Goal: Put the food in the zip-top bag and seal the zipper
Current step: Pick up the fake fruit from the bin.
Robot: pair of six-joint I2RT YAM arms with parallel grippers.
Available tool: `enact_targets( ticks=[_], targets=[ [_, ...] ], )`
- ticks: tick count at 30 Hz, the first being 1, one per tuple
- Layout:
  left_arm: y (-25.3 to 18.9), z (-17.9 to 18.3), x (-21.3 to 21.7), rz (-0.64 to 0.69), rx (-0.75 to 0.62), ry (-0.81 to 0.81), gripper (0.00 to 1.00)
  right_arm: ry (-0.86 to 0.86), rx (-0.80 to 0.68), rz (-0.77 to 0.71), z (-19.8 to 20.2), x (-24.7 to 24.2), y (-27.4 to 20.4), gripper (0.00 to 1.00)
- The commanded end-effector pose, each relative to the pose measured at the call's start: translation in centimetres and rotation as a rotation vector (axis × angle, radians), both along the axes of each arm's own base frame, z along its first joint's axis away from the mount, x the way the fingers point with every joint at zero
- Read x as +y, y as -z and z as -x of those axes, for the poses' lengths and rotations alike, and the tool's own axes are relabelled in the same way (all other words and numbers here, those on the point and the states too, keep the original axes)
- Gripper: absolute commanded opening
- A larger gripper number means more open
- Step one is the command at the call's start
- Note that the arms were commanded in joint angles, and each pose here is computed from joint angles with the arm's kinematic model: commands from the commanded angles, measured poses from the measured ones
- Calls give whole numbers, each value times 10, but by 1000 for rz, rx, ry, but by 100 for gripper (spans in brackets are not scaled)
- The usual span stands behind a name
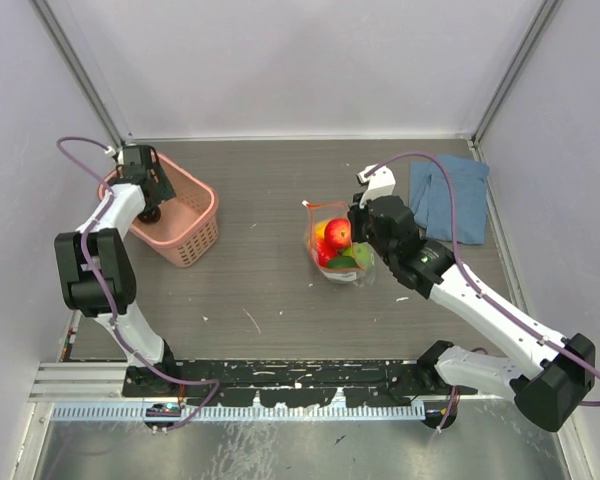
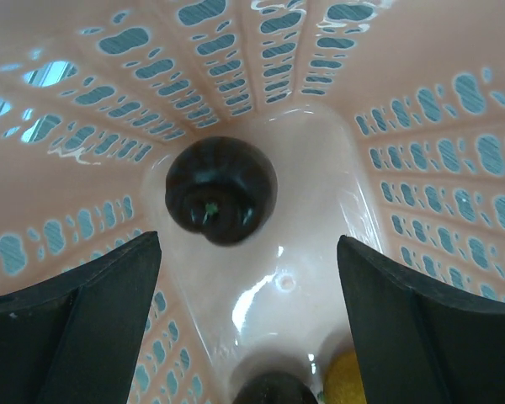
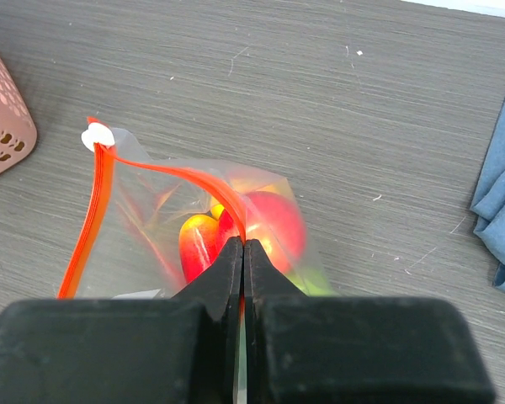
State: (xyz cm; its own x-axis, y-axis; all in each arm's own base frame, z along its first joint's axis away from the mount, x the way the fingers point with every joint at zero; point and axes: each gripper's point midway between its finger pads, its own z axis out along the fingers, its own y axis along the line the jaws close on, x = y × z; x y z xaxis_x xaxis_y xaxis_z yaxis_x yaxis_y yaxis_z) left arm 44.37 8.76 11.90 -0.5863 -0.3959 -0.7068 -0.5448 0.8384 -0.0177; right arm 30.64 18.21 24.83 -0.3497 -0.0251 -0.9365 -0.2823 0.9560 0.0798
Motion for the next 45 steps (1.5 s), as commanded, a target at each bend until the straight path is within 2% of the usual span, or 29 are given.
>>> enact_targets(
  ticks=[1, 4, 12, 18, 20, 27, 30, 36, 45],
  targets=[
    [-15, -26, 18, -67, -77, -19, 87, -1, -59, -29, -10, 5, -17, 0],
    [-5, -32, 21, -81, -56, -13, 90, -4, -55, -23, -11, 6, -14, 0],
    [18, -38, 28, -89, -24, -26, 90, -2, -50, -15, -13, 6, -9, 0],
    [33, -39, 32, -78, 3, -30, 88, 0, -47, -13, -13, 6, -7, 0],
    [36, -40, 32, -82, 3, -26, 84, -2, -47, -13, -14, 6, -6, 0],
    [45, -44, 34, -91, 11, -13, 82, -3, -45, -11, -14, 6, -5, 0],
    [48, -45, 33, -83, 17, -8, 76, -1, -44, -11, -14, 5, -5, 0],
    [35, -40, 28, -76, -22, 2, 51, -5, -45, -17, -14, 6, -6, 0],
    [11, -28, 22, -45, -74, -13, 41, -14, -57, -35, -11, 6, -13, 0]
  ],
)
